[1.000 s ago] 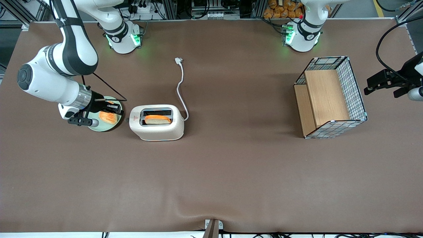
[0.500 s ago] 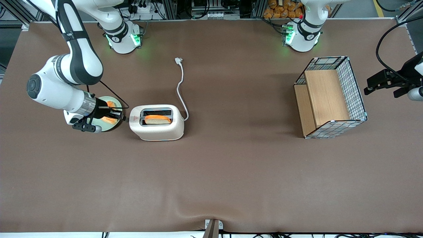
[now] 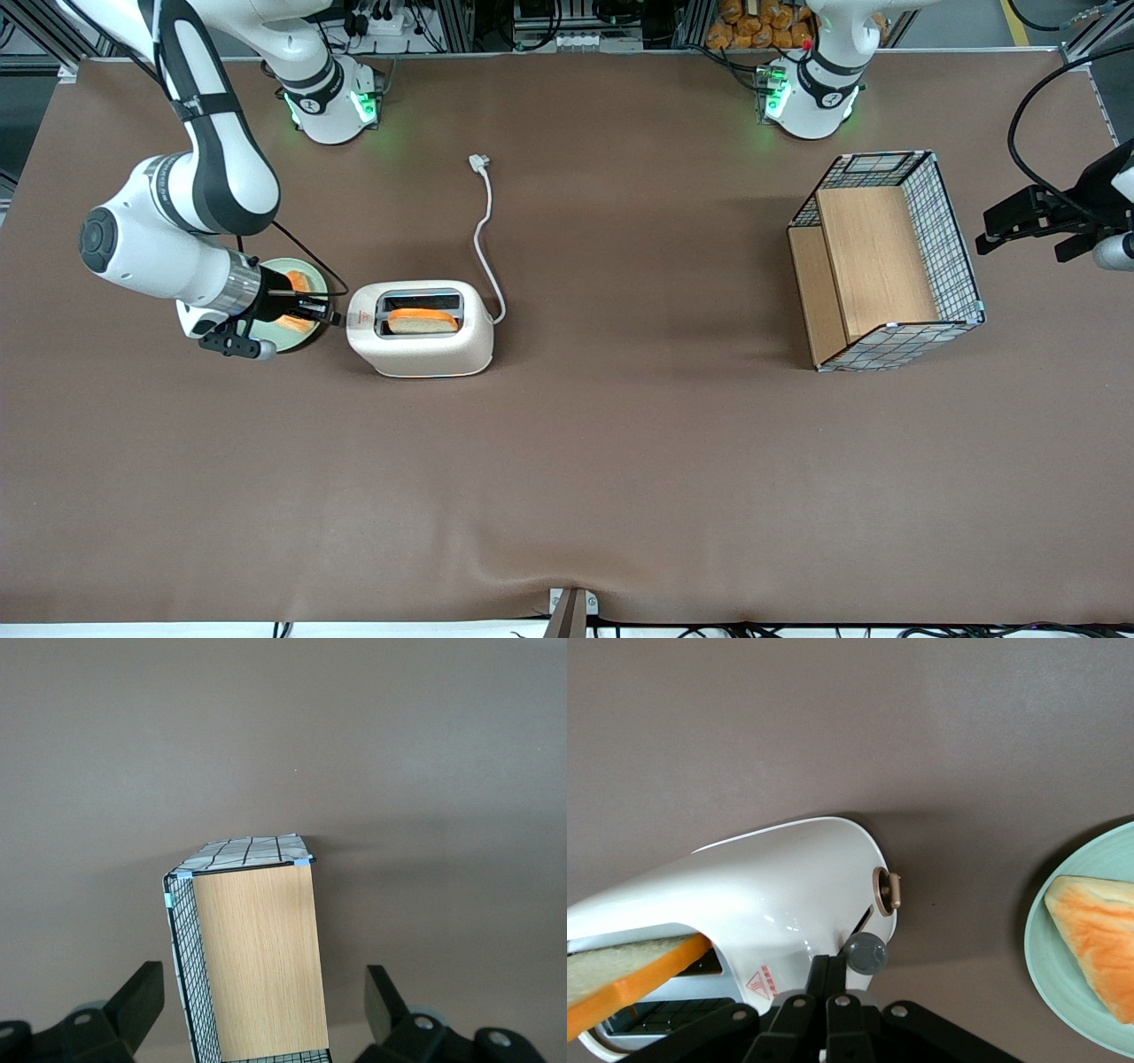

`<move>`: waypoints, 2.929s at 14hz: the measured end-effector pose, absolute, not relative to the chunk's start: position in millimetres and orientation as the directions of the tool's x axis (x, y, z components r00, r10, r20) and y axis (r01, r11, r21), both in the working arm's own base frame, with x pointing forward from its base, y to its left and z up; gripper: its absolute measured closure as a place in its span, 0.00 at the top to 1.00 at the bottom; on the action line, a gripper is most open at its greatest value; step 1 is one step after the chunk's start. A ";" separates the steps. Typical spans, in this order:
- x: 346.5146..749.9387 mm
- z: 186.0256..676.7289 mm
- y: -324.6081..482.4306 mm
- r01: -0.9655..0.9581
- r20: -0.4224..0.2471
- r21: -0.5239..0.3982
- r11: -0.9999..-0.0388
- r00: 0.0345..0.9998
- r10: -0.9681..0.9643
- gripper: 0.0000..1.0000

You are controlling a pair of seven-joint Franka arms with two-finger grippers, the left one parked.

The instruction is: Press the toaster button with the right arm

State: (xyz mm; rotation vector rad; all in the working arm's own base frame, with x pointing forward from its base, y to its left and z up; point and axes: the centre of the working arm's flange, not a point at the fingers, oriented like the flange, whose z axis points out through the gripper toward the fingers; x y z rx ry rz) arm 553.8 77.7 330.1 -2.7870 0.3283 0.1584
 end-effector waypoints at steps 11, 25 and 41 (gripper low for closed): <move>553.7 314.9 76.4 -0.254 -0.171 -0.299 -0.920 0.962 -0.210 0.01; 555.4 287.8 62.9 -0.286 -0.208 -0.347 -0.893 0.952 -0.223 0.01; 554.8 256.2 49.1 -0.274 -0.218 -0.420 -0.865 0.956 -0.197 0.01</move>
